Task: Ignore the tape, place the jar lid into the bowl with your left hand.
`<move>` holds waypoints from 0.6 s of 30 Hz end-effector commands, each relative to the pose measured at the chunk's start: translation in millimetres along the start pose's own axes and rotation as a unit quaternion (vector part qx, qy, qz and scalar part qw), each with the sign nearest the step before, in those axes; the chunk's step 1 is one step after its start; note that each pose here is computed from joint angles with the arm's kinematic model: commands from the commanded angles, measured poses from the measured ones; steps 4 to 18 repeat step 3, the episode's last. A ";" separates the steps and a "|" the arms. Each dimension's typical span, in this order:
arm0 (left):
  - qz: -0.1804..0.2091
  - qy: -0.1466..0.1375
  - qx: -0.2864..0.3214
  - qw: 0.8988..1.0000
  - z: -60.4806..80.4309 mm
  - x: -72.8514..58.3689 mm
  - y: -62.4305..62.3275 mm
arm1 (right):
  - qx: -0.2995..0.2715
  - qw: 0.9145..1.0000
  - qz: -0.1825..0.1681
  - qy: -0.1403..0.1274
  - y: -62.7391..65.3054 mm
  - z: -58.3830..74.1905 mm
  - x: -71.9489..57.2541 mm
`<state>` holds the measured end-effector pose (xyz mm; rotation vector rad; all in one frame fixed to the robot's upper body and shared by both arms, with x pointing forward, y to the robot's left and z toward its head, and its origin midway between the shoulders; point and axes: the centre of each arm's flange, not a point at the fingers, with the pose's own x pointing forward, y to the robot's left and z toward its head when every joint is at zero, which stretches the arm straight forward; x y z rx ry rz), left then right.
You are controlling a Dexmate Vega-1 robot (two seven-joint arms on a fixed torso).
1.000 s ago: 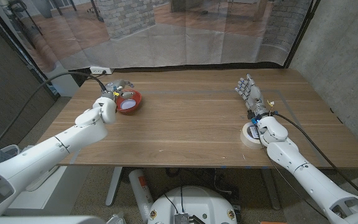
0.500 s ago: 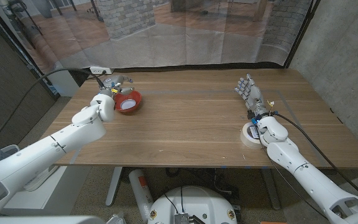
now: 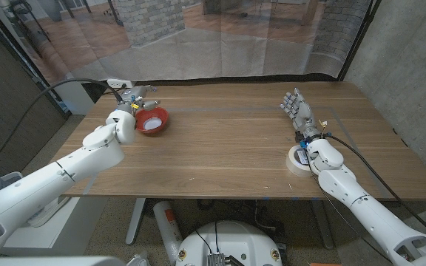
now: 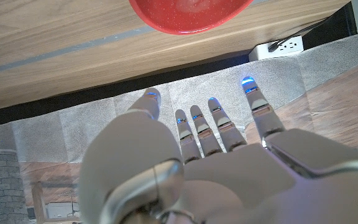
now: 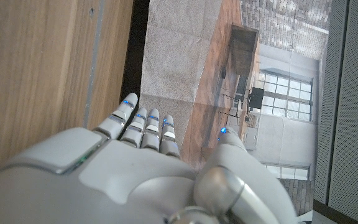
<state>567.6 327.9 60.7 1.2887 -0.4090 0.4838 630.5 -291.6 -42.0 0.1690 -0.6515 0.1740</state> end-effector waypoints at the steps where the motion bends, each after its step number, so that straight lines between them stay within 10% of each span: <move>1: 0.005 -0.001 -0.001 1.000 2.7 -6.3 4.2 | 0.002 1.000 0.000 -0.001 -1.6 2.3 -2.8; 18: 0.005 0.001 -0.001 1.000 2.3 -7.4 3.6 | 0.001 1.000 0.001 -0.001 -1.5 2.2 -3.1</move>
